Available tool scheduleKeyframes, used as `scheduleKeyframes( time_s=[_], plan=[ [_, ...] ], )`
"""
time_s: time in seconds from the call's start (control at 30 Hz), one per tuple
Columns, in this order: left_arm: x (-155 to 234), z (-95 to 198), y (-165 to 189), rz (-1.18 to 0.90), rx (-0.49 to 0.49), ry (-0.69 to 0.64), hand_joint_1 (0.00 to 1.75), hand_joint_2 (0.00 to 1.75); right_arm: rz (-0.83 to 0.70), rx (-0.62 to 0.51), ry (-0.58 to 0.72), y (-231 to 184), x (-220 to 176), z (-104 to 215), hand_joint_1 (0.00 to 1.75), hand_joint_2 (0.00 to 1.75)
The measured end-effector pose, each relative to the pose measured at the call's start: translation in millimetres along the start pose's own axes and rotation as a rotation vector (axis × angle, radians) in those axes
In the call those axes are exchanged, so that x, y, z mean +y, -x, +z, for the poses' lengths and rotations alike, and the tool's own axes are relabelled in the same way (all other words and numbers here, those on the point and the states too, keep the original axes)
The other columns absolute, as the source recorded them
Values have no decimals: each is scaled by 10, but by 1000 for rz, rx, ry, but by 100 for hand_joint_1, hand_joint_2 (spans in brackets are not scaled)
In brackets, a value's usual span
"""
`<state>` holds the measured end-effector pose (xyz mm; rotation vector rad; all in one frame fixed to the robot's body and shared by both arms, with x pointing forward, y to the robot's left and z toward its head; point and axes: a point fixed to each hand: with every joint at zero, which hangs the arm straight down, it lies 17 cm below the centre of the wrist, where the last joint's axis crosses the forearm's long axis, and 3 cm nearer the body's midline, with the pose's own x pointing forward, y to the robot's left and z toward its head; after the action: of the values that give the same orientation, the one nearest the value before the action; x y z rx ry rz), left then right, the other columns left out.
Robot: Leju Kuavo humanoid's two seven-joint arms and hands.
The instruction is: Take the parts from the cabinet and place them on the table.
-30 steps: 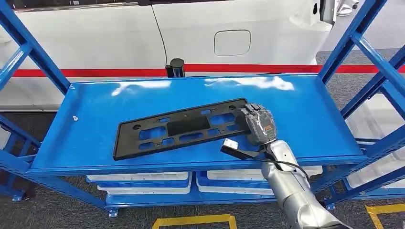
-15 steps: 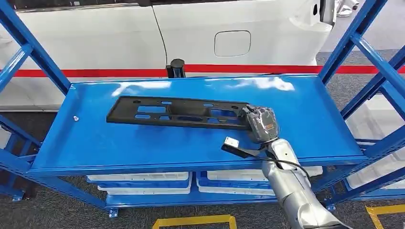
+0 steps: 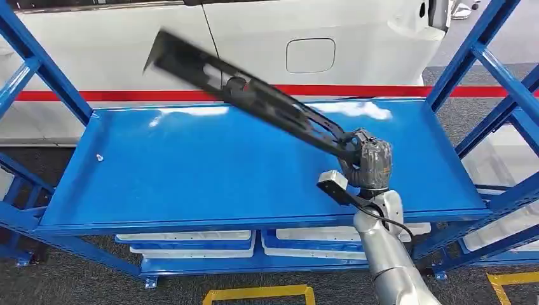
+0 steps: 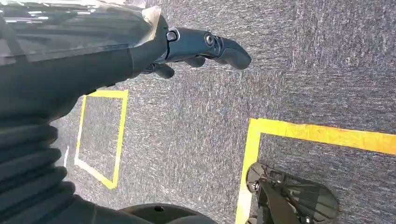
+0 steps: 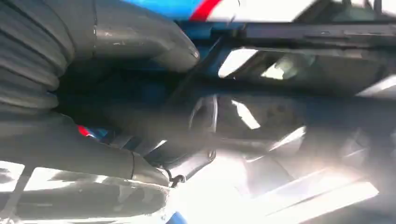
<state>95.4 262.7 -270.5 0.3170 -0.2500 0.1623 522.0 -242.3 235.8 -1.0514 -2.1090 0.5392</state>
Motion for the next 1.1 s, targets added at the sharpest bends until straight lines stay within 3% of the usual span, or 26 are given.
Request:
scheduleKeyframes(
  time_s=[0.27,0.43,0.57,0.8,1.1],
  plan=[
    [-5,2,14,0,8,1,0,175,-40,-1,73,-59,-238,-45,175,175],
    [-1,2,31,0,15,0,0,175,-356,103,175,-33,-533,109,175,175],
    [-11,3,21,14,9,5,0,175,-554,109,248,-167,-866,324,175,175],
    [-27,-2,11,48,6,30,0,175,-591,43,333,-445,-1322,632,175,175],
    [-42,-10,-14,45,-6,58,0,175,-595,63,363,-433,-1451,802,175,175]
  ],
)
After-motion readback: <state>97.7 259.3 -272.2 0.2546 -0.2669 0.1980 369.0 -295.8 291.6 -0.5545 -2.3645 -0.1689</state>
